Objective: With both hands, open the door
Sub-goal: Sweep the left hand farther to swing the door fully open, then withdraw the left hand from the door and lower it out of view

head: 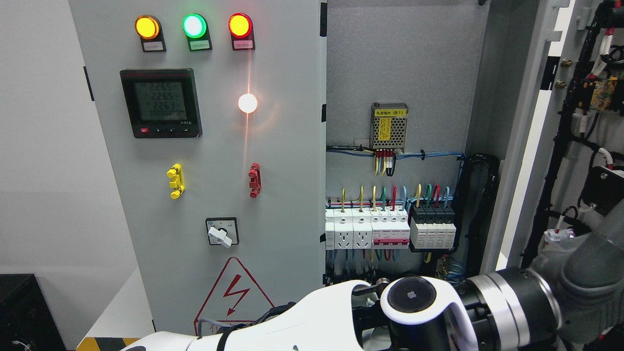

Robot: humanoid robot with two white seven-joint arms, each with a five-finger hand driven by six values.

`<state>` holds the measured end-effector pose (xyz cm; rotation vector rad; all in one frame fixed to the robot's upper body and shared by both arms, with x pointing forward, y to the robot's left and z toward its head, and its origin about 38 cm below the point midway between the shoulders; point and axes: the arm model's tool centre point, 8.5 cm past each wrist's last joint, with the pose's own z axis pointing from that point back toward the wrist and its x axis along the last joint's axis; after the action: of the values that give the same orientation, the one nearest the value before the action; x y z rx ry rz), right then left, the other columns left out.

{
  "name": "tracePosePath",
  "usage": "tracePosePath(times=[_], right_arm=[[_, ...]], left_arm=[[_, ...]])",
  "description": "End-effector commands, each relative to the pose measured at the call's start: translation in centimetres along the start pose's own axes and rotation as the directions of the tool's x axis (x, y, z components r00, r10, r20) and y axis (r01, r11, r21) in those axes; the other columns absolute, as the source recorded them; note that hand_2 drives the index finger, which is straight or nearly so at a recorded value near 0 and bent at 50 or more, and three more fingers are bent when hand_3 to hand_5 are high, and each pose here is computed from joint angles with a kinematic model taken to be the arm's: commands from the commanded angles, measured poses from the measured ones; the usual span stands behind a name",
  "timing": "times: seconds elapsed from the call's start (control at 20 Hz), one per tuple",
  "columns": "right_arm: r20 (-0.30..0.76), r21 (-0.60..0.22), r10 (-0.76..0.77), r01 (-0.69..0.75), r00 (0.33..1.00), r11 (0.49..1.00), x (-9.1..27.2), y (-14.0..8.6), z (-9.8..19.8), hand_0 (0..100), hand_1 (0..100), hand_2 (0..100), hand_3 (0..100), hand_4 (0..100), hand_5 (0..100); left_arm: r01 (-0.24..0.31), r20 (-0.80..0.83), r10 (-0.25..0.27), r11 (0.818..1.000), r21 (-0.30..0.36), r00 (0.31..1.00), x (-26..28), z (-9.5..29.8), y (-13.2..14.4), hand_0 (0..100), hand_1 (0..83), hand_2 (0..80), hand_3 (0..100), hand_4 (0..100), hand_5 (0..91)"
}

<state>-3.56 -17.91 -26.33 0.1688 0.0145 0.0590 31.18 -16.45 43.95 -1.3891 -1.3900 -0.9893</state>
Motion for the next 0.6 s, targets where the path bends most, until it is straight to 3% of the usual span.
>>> tracePosePath(times=[0.0,0.55], right_arm=[[-0.001,0.0,0.001,-0.001,1.0,1.0,-0.01,0.0,0.0,19,0,0,0,0,0],[0.0,0.0,0.0,0.0,1.0,1.0,-0.01,0.0,0.0,19,0,0,0,0,0]], left_arm=[[-0.012,-0.024,0.012,1.0,0.005,1.0,-1.15,-2.2,-0.31,0,0.0,0.0,0,0,0.0],[0.009,-0.033,-0.009,1.0,0.007,0.999,-0.81,-2.68,-0.26,0,0.0,0.0,0,0,0.0]])
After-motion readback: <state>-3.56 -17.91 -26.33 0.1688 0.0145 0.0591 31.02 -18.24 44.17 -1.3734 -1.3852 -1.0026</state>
